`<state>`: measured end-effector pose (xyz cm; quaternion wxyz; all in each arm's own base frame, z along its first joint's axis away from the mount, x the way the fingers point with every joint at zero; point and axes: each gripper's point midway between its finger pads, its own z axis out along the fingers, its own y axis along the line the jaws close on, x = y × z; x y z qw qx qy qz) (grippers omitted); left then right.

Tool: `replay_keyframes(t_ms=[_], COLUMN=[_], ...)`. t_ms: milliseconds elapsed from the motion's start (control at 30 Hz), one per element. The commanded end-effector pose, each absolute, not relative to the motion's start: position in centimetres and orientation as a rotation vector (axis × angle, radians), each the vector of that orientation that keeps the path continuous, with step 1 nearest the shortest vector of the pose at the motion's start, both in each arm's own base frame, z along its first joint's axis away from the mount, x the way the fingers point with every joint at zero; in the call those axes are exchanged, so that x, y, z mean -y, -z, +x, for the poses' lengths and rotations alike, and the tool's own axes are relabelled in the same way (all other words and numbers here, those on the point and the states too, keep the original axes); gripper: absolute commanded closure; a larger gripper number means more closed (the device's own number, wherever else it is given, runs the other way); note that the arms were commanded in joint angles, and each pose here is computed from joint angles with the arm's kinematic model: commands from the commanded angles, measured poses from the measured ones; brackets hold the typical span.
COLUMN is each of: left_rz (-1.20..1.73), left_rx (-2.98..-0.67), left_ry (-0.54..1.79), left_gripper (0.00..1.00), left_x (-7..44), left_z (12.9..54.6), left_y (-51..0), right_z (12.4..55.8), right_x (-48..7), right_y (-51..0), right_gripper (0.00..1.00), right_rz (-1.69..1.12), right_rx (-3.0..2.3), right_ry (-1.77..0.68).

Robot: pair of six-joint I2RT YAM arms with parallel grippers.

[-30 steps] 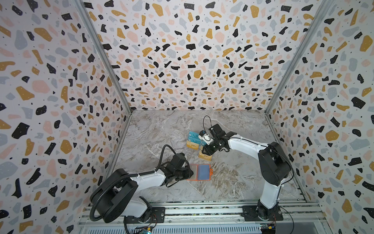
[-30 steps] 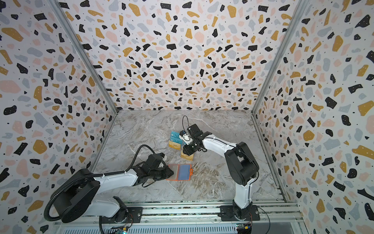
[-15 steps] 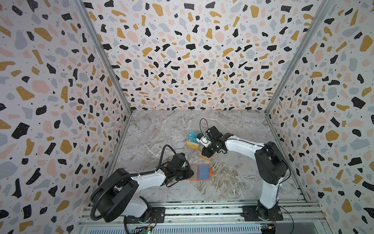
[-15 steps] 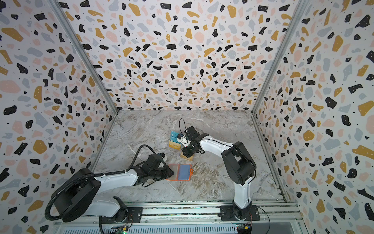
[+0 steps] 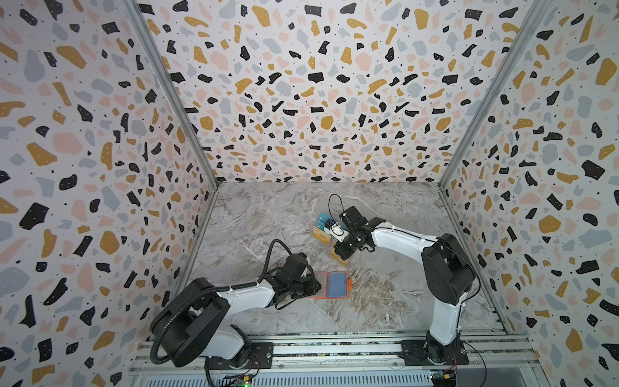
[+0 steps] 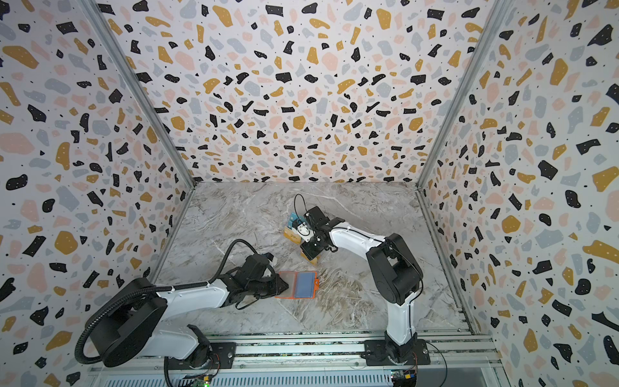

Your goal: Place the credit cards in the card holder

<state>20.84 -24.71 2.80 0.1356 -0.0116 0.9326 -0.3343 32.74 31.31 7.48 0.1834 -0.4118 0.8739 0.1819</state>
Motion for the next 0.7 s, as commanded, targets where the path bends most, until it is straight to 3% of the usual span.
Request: replay_keyframes(t_ms=[0, 333, 667], left_rz=[-0.033, -0.019, -0.080], left_rx=[-2.711, -2.642, -2.636], left_ry=[0.963, 1.005, 0.949], left_gripper=[0.80, 0.79, 0.79], left_x=[24.5, 25.4, 25.4], left_z=[20.4, 21.6, 23.3], left_y=[-2.6, -5.1, -5.1], right_z=[33.0, 33.4, 28.5], right_x=[-31.6, -32.3, -33.6], right_y=[-9.1, -14.1, -16.4], right_gripper=[1.00, 1.00, 1.00], right_rz=[-1.182, -1.122, -0.903], right_rx=[-2.436, -2.327, -2.317], right_ry=[-0.499, -0.561, -1.059])
